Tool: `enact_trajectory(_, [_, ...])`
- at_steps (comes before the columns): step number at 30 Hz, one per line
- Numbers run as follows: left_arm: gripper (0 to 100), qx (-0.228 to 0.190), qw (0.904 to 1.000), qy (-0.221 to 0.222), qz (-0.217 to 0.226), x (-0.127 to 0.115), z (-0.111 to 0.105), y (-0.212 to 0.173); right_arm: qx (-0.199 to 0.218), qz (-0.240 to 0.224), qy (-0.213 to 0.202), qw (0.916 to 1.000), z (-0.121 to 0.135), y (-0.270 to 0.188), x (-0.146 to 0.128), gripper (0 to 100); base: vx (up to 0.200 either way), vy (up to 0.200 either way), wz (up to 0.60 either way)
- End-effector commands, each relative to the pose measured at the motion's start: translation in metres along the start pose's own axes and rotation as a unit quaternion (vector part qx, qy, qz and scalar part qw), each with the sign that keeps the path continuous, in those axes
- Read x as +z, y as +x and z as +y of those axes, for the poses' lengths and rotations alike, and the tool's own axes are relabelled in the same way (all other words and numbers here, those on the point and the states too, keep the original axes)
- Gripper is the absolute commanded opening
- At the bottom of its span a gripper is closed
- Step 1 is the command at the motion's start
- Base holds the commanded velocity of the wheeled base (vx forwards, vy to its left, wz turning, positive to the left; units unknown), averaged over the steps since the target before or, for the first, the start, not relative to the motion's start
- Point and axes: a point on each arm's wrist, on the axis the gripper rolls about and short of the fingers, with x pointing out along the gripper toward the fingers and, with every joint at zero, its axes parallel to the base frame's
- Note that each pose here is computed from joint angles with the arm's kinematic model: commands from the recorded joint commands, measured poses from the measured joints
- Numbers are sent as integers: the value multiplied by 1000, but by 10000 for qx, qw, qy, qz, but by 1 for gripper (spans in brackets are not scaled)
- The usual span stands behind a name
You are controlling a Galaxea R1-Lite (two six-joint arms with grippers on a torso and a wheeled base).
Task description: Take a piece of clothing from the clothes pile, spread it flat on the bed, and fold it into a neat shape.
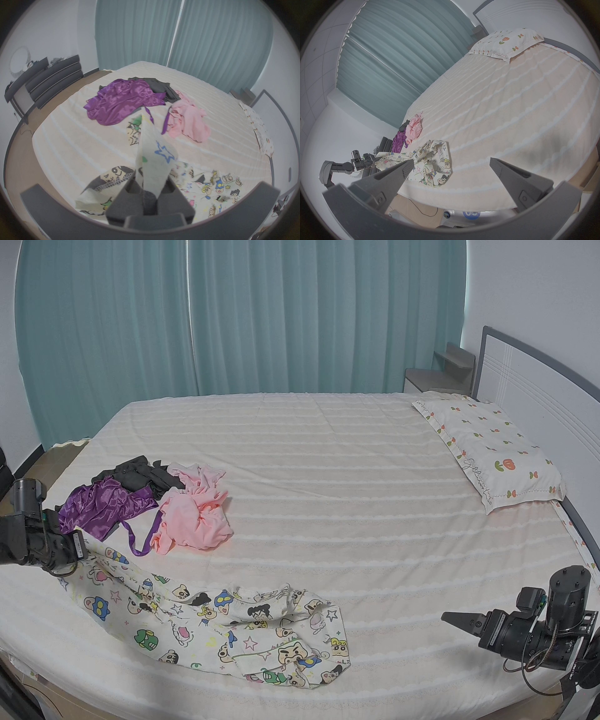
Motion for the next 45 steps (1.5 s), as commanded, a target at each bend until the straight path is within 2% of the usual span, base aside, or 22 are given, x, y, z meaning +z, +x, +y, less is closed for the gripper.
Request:
enact_trajectory(1, [0, -184, 9993, 333, -25, -20, -65, -15, 98, -86, 3, 9999, 2, -4, 2, 100, 0, 0, 0])
enact_trajectory(3, [0, -184, 9993, 333, -25, -20, -65, -15, 98, -86, 3, 9999, 2, -4, 2, 100, 0, 0, 0])
enact_trajectory(4, [0, -387, 9979, 511, -72, -31, -103, -21, 98, -86, 3, 9999, 2, -4, 2, 100, 0, 0, 0])
enact_trajectory(9, [0, -976, 9917, 839, 24, -54, -159, -31, 92, -81, 2, 9999, 2, -4, 2, 100, 0, 0, 0])
enact_trajectory(13, [0, -1333, 9879, 777, 171, -73, -204, -30, 91, -71, -1, 9999, 2, -4, 1, 100, 0, 0, 0])
enact_trajectory(17, [0, -1379, 9863, 867, 277, -93, -238, -20, 97, -76, -1, 9999, 2, -4, 1, 100, 0, 0, 0])
enact_trajectory(24, [0, -1490, 9825, 994, 519, -117, -265, -8, 91, -71, -9, 9999, 2, -4, 1, 100, 0, 0, 0])
enact_trajectory(39, [0, -1670, 9815, 626, 690, -131, -292, 0, 91, -71, -9, 9999, 2, -4, 1, 100, 0, 0, 0])
enact_trajectory(40, [100, -1665, 9815, 637, 702, -132, -292, 1, 91, -71, -9, 9999, 2, -4, 1, 100, 0, 0, 0])
enact_trajectory(45, [100, -1720, 9800, 674, 745, -139, -296, -2, 91, -71, -9, 9999, 2, -4, 1, 100, 0, 0, 0])
